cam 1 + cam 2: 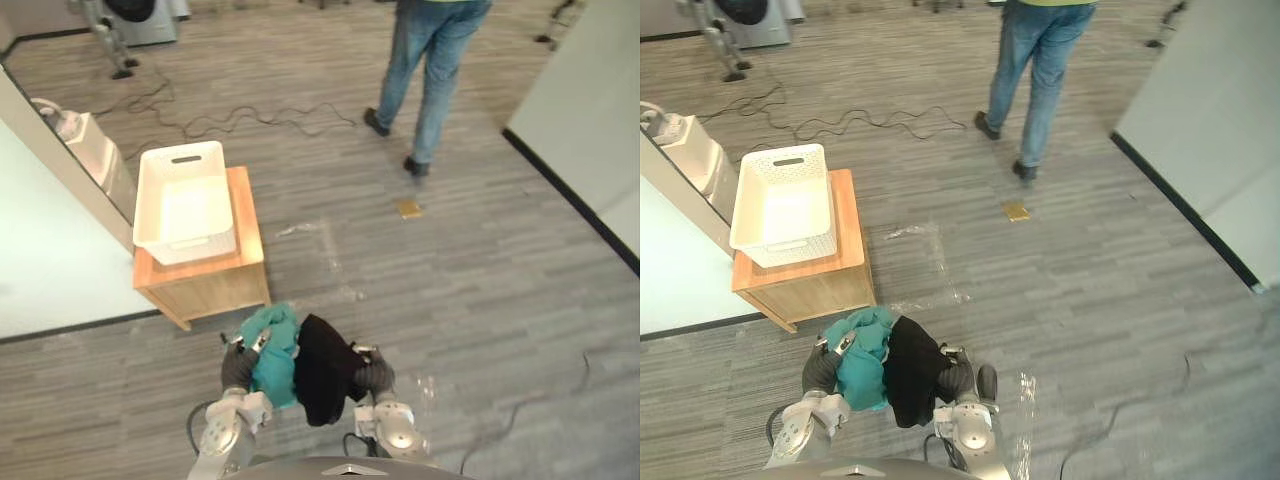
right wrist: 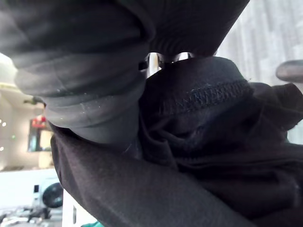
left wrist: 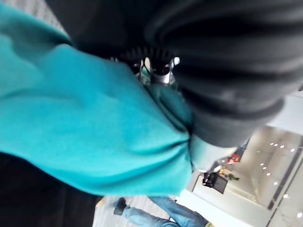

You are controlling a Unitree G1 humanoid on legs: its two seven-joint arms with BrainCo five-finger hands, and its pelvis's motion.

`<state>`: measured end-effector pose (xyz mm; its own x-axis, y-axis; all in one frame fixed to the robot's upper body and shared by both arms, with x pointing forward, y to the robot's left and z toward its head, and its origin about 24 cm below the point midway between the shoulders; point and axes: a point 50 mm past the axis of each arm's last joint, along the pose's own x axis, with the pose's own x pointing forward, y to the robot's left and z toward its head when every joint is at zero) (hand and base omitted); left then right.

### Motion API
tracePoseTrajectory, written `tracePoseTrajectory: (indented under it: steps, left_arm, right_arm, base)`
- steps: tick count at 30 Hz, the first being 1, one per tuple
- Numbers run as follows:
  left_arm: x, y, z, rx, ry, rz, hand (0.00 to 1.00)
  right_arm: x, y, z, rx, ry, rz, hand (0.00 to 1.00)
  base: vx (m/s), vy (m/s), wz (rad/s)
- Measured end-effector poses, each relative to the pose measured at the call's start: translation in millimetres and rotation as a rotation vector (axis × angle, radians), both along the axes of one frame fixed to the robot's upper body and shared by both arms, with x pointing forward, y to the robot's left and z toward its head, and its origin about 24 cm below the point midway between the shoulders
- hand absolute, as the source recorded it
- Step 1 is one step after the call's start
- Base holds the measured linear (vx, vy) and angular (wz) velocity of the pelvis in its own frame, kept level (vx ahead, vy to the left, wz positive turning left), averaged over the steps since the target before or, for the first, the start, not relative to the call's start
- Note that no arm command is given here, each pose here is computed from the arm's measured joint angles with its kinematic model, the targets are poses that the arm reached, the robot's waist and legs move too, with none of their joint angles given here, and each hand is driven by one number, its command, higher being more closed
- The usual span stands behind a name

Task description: Tidy the bed and pick cloth on bed and put in laundry

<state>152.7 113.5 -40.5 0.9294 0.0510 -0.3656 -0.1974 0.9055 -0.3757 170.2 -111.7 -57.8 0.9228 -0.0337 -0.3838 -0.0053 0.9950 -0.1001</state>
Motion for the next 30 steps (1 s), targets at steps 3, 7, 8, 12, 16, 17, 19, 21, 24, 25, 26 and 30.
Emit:
tracePoseTrajectory:
  steps: [3,7,8,12,16,17,19,21,24,25,26,30]
  left_arm:
    - [-12,-1,-6,-0.009,0.038,-0.005,1.00]
    - [0,-3,1,-0.046,-0.023,-0.008,1.00]
    - [2,-3,3,-0.046,-0.034,-0.009,1.00]
    - [5,1,10,-0.039,-0.083,-0.016,1.00]
    - [14,-5,17,-0.049,-0.122,-0.041,1.00]
    - [18,-9,20,-0.052,-0.138,-0.054,1.00]
    - [23,-14,26,-0.043,-0.171,-0.079,1.00]
    - [24,-12,34,-0.031,-0.205,-0.078,1.00]
    - [23,2,32,0.058,-0.197,-0.071,1.00]
    - [21,5,31,0.080,-0.190,-0.074,1.00]
    - [16,16,26,0.135,-0.162,-0.071,1.00]
    - [9,28,22,0.174,-0.132,-0.032,1.00]
  right_arm:
    - [1,-9,2,-0.022,-0.011,0.044,1.00]
    - [14,-85,29,-0.034,-0.114,-0.114,1.00]
    - [14,-93,37,-0.048,-0.153,-0.153,1.00]
    - [33,-87,69,-0.036,-0.347,-0.169,1.00]
    - [46,-62,72,-0.163,-0.374,-0.076,1.00]
    - [48,-58,70,-0.199,-0.372,-0.057,1.00]
    - [46,-57,63,-0.240,-0.343,-0.051,1.00]
    - [33,-59,52,-0.199,-0.280,-0.052,1.00]
    - [17,-64,36,-0.065,-0.179,-0.088,1.00]
    - [18,-64,34,-0.062,-0.175,-0.097,1.00]
    - [23,-65,37,-0.066,-0.191,-0.100,1.00]
    - [37,-67,53,-0.066,-0.278,-0.108,1.00]
  base:
    - [0.67,-0.595,0.60]
    - [0.67,-0.530,-0.31]
    - [0.45,-0.285,-0.60]
    - [0.46,-0.215,-0.86]
    - [0.43,0.032,-0.22]
    - [0.43,0.100,0.62]
    - [0.47,0.104,0.95]
    - [0.53,0.147,1.12]
    - [0.53,0.188,1.42]
    - [0.52,0.088,1.74]
    - [0.64,0.067,1.51]
    - [0.47,-0.042,1.79]
